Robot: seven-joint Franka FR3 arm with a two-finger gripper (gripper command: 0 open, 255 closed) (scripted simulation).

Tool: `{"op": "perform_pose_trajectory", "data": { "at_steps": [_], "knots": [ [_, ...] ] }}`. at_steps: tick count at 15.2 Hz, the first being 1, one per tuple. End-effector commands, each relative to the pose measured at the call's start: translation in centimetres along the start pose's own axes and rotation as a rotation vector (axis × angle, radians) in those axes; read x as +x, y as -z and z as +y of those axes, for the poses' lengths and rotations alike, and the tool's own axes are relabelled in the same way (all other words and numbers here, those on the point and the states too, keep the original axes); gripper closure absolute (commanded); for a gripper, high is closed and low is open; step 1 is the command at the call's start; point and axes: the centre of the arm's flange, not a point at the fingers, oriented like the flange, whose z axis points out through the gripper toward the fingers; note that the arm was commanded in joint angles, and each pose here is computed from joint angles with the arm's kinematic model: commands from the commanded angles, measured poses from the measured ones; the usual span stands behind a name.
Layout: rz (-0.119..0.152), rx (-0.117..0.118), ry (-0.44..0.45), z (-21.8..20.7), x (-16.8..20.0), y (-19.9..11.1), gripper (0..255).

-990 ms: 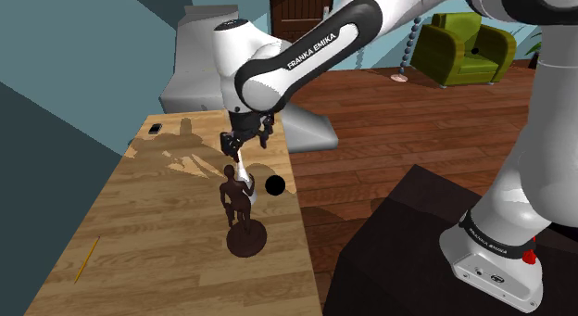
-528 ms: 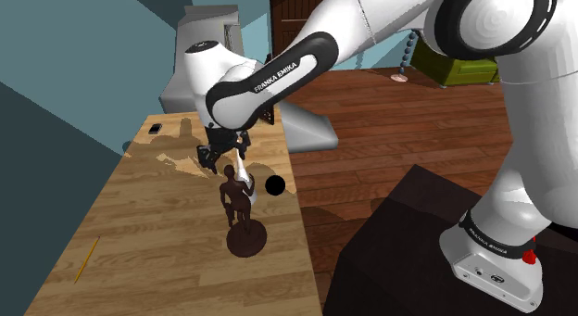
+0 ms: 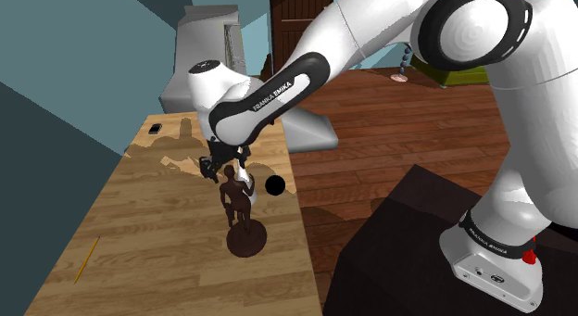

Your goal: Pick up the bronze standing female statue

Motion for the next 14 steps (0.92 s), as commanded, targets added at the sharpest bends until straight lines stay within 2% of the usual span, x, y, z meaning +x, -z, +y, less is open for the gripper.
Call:
{"op": "perform_pose_trajectory", "data": {
  "at_steps": [1,10,14],
  "knots": [
    [0.0,0.0,0.0,0.0,0.0,-0.2,255],
    [0.0,0.0,0.0,0.0,0.0,-0.2,255],
    [0.0,0.0,0.0,0.1,0.1,1.9,255]
  ]
}}
